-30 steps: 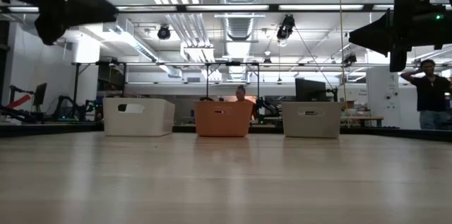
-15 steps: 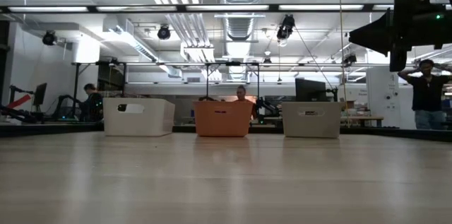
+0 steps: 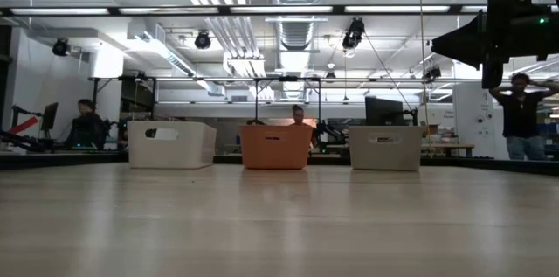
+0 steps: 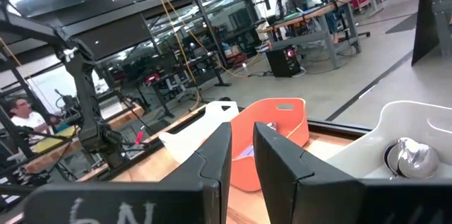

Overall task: Sort silverware by color (type)
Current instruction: Return to Home Position

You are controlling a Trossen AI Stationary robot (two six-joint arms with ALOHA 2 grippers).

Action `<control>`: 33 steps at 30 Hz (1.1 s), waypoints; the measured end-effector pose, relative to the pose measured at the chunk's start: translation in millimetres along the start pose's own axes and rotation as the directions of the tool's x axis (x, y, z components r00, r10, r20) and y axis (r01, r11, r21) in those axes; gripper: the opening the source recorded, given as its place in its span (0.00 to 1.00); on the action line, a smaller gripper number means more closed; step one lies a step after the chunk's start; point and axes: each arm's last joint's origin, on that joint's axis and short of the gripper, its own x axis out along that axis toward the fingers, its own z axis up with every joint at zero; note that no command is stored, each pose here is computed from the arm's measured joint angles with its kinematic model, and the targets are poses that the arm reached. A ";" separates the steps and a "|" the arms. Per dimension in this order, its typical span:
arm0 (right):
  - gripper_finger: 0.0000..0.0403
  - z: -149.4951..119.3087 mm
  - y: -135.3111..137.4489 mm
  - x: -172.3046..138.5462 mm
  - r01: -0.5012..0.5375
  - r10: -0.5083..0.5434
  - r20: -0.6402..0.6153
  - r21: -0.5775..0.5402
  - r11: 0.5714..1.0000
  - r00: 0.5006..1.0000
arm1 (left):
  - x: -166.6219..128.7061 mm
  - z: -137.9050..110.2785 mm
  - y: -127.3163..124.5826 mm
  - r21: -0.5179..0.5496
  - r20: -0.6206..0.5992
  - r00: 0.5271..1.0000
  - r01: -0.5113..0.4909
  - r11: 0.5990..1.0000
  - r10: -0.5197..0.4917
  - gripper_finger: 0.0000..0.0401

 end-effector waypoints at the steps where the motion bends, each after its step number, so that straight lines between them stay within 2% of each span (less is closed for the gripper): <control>1: 0.13 0.0 0.0 0.0 0.000 0.000 0.000 0.000 1.000 1.000 | 1.2 5.6 -9.2 -0.029 0.008 1.000 0.006 1.000 -0.006 0.19; 9: 0.13 0.0 0.0 0.0 0.000 0.000 0.000 0.000 1.000 1.000 | 8.7 48.4 -72.1 -0.259 0.076 0.996 0.064 0.964 -0.046 0.19; 16: 0.13 0.0 0.0 0.0 0.000 0.000 0.000 0.000 1.000 1.000 | 11.7 74.4 -104.9 -0.417 0.130 0.989 0.114 0.902 -0.065 0.19; 17: 0.13 0.0 0.0 0.0 0.000 0.000 0.000 0.000 1.000 1.000 | 12.9 71.2 -107.1 -0.427 0.134 0.989 0.121 0.896 -0.070 0.19; 19: 0.13 0.0 0.0 0.0 0.000 0.000 0.000 0.000 1.000 1.000 | 13.1 71.2 -106.6 -0.490 0.159 0.984 0.153 0.858 -0.085 0.19; 21: 0.13 -0.1 0.0 0.0 0.001 -0.001 -0.001 0.000 1.000 1.000 | 14.1 65.8 -106.2 -0.503 0.164 0.981 0.172 0.847 -0.102 0.19; 27: 0.13 -0.4 -0.1 0.0 0.000 0.000 -0.004 -0.002 1.000 1.000 | 19.6 41.7 -107.2 -0.459 0.145 0.985 0.154 0.875 -0.098 0.19; 33: 0.13 -0.4 -0.1 0.0 0.001 -0.001 -0.004 -0.002 1.000 1.000 | 29.5 1.0 -111.3 -0.397 0.119 0.989 0.133 0.908 -0.093 0.19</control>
